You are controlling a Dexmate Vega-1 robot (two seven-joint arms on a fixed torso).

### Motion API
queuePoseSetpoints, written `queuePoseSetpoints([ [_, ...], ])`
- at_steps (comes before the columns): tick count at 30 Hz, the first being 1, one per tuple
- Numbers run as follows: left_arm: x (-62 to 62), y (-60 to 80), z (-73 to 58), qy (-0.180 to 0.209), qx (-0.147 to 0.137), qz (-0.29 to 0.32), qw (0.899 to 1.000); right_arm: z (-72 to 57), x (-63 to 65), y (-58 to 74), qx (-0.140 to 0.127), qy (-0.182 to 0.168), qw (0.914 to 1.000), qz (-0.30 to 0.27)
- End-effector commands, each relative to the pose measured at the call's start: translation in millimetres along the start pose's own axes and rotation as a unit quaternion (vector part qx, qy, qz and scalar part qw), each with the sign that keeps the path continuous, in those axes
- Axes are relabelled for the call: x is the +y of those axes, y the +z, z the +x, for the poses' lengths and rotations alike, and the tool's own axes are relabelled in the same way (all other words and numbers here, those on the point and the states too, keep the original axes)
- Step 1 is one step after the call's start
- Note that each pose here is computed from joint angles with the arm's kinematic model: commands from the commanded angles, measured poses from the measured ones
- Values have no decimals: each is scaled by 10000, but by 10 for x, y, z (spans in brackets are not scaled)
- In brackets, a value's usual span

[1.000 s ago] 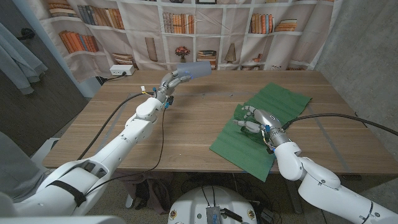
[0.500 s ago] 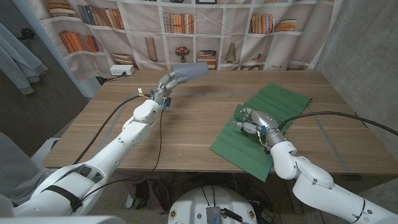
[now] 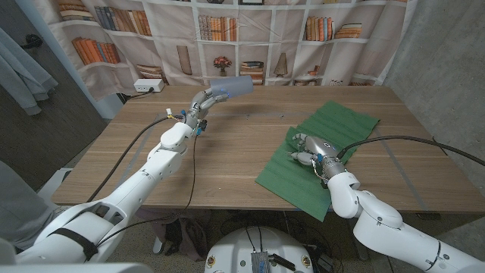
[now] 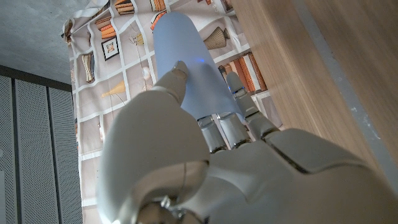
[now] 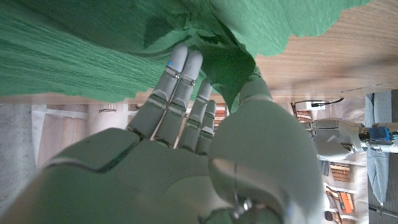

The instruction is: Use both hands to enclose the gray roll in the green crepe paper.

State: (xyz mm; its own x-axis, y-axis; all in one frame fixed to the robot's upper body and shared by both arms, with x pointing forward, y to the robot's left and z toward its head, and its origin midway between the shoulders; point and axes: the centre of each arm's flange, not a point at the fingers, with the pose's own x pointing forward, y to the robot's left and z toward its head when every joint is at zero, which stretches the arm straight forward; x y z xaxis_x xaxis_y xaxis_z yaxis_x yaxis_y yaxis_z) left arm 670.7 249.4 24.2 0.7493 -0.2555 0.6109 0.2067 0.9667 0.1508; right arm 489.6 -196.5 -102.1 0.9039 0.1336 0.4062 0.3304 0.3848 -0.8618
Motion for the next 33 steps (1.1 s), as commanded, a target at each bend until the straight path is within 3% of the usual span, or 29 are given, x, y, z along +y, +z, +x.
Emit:
queuePoseSetpoints([
  [1, -1, -12, 4, -97, -10, -4, 10000, -2, 37, -33, 131, -1, 9997, 205],
  [21, -44, -48, -58, -67, 14, -64, 10000, -45, 13, -128, -276, -426, 9925, 1113],
  [33, -99, -57, -72, -97, 11, -104, 9999, -73, -213, -167, -225, -748, 9761, 2028],
])
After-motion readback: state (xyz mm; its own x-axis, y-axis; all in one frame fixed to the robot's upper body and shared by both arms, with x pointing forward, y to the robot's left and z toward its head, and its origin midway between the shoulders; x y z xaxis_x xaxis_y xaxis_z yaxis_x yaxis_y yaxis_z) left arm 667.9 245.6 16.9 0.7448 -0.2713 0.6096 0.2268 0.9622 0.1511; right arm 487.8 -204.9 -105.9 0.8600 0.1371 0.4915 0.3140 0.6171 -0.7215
